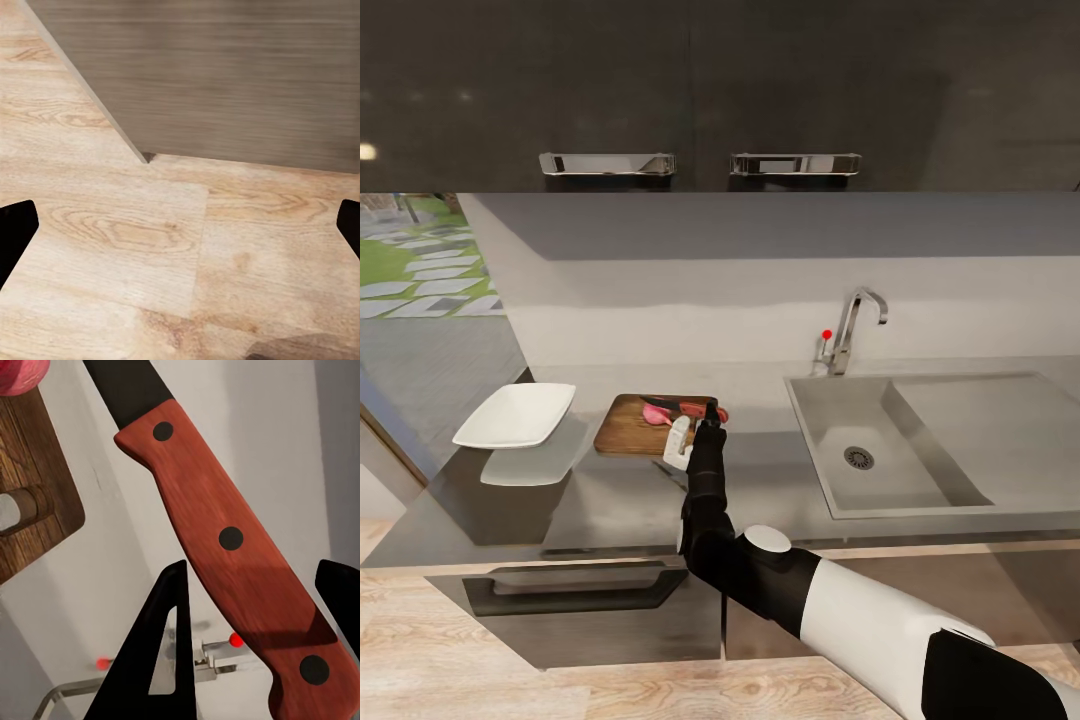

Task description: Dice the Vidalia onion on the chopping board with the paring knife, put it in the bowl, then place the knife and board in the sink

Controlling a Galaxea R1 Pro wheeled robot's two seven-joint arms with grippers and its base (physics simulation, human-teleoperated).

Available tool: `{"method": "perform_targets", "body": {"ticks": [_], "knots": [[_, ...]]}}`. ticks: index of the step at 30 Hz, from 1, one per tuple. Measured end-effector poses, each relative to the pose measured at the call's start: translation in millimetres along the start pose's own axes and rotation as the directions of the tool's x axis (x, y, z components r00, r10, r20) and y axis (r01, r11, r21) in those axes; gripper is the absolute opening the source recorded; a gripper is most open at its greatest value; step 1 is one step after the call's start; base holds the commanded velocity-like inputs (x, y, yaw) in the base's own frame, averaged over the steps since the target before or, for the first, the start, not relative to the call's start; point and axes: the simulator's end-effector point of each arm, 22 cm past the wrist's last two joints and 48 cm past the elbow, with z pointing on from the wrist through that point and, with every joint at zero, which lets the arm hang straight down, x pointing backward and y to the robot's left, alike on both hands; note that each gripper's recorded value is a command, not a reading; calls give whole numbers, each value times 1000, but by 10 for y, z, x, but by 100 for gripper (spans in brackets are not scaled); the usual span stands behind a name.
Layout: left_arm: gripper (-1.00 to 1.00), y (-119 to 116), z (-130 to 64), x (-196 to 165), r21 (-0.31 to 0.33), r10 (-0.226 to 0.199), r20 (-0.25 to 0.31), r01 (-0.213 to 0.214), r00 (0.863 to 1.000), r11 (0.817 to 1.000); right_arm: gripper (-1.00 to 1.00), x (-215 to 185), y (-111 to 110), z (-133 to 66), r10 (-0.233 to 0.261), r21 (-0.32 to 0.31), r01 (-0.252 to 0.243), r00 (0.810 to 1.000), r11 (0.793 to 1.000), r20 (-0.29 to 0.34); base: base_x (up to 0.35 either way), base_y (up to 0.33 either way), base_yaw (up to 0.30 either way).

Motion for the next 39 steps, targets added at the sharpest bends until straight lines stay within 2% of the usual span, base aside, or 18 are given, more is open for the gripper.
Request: {"method": "perform_targets", "body": {"ticks": [11, 25, 39], "knots": [[100, 0, -1, 0, 0, 0, 0, 0, 1000, 1000, -100, -2, 0, -1, 0, 0, 0, 1000, 1000, 1, 19, 7, 0], [100, 0, -2, -1, 0, 0, 1, 0, 1000, 1000, -100, -2, -2, -2, 0, 0, 0, 1000, 1000, 1, 229, 135, 0], [100, 0, 0, 0, 0, 0, 0, 0, 1000, 1000, -100, -2, 4, 0, 0, -1, 0, 1000, 1000, 1, 19, 13, 0]]}}
